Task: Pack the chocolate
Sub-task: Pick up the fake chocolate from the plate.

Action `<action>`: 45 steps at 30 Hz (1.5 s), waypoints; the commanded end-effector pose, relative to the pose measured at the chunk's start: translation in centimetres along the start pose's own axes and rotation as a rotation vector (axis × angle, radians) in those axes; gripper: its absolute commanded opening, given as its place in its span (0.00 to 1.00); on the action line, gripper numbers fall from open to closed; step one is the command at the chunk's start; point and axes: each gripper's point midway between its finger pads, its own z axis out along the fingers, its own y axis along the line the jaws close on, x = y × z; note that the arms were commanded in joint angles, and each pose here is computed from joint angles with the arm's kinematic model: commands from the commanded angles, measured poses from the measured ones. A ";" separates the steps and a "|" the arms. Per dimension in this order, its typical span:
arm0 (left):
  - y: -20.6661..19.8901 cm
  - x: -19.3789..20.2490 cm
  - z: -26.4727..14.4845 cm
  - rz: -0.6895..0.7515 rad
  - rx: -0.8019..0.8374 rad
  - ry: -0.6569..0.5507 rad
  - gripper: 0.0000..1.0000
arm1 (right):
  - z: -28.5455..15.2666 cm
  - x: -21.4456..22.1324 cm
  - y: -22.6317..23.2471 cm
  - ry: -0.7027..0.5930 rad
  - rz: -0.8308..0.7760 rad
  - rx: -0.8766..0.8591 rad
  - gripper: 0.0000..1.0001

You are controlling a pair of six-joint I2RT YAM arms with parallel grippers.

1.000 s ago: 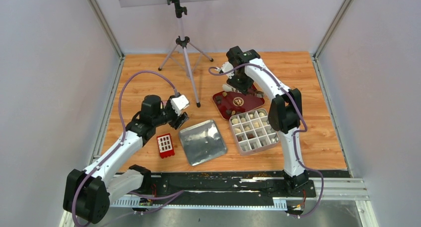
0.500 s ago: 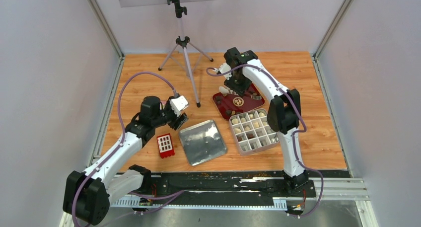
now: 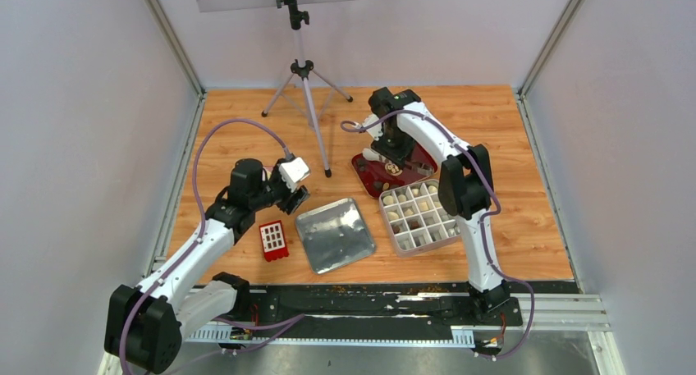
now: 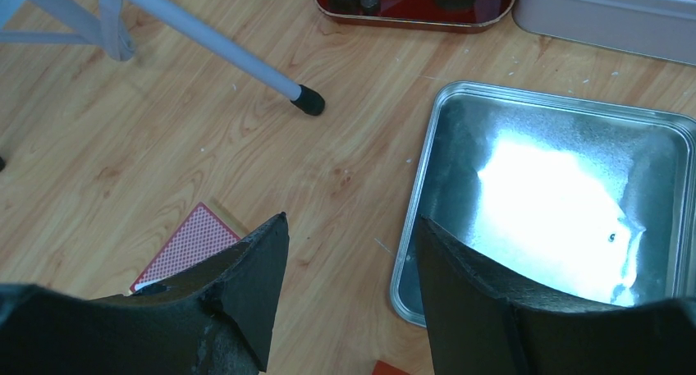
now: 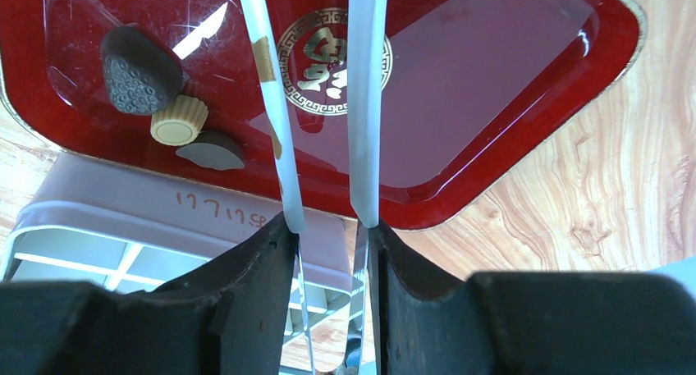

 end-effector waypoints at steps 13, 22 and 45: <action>0.2 -0.8 -0.2 -0.011 -0.014 -0.049 0.67 | -0.6 0.3 -0.3 0.026 -0.016 0.059 0.24; 0.0 -0.7 0.0 -0.017 -0.003 -0.045 0.67 | -6.3 1.2 -1.1 -0.073 -0.015 0.125 0.14; 0.8 -1.3 2.0 -0.036 0.038 -0.013 0.67 | -12.1 24.4 7.3 0.177 -0.175 0.042 0.18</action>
